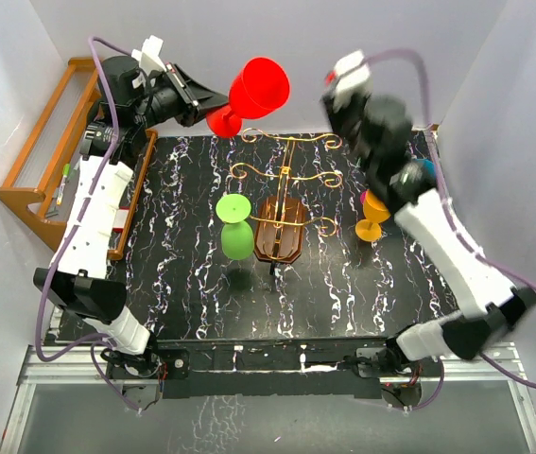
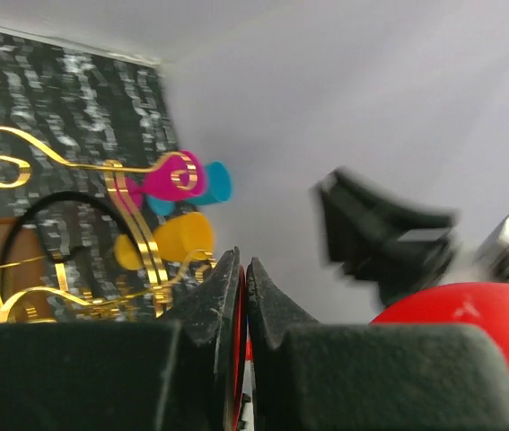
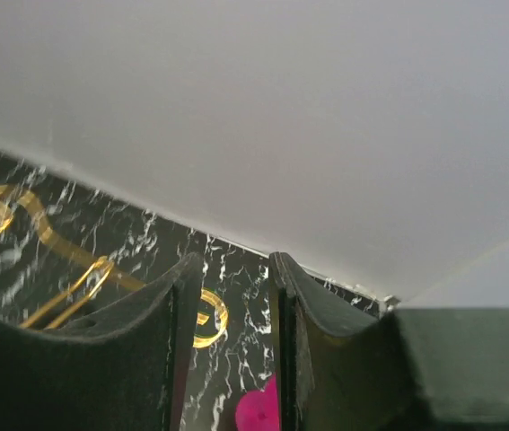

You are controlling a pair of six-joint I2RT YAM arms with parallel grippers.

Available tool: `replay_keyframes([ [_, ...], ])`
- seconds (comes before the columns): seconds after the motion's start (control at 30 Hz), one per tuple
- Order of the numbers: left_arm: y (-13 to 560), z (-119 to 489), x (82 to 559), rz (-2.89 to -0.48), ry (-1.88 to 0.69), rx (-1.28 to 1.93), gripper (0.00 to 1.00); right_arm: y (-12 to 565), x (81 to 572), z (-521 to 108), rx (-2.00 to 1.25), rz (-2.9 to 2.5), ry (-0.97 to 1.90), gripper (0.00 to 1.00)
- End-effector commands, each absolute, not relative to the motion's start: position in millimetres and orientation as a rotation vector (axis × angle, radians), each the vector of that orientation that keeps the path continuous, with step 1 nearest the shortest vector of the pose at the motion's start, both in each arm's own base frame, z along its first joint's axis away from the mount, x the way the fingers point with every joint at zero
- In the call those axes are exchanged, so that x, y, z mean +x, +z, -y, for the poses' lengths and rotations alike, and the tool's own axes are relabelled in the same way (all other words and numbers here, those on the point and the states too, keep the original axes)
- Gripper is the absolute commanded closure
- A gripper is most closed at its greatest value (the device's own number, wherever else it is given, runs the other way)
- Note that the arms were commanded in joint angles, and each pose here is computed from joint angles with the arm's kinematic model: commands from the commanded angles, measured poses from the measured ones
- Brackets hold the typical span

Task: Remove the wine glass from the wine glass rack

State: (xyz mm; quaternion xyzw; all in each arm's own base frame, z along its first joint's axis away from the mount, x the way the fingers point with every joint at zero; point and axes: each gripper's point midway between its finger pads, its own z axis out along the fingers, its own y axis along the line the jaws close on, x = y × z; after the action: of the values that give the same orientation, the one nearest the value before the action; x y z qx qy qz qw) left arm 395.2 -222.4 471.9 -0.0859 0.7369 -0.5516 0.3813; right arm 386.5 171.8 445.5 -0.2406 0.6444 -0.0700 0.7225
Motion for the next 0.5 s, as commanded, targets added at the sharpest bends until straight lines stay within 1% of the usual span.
replay_keyframes([
  [0.0, 458, 192, 390, -1.913, -1.100, -0.179, 1.00, 462, 411, -151, -0.231, -1.709, 0.267, 0.63],
  [0.07, 454, 184, 389, -1.915, -1.034, -0.172, 1.00, 483, 406, -175, -0.279, -1.678, 0.472, 0.60],
  [0.17, 449, 173, 387, -1.922, -0.943, -0.165, 1.00, 501, 395, -203, -0.364, -1.674, 0.793, 0.58],
  [0.3, 447, 166, 383, -1.916, -0.879, -0.143, 1.00, 520, 352, -242, -0.594, -1.579, 1.189, 0.52],
  [0.37, 445, 166, 382, -1.921, -0.874, -0.134, 1.00, 524, 337, -249, -0.653, -1.546, 1.282, 0.50],
  [0.47, 446, 167, 383, -1.919, -0.884, -0.130, 1.00, 522, 330, -250, -0.675, -1.548, 1.310, 0.49],
])
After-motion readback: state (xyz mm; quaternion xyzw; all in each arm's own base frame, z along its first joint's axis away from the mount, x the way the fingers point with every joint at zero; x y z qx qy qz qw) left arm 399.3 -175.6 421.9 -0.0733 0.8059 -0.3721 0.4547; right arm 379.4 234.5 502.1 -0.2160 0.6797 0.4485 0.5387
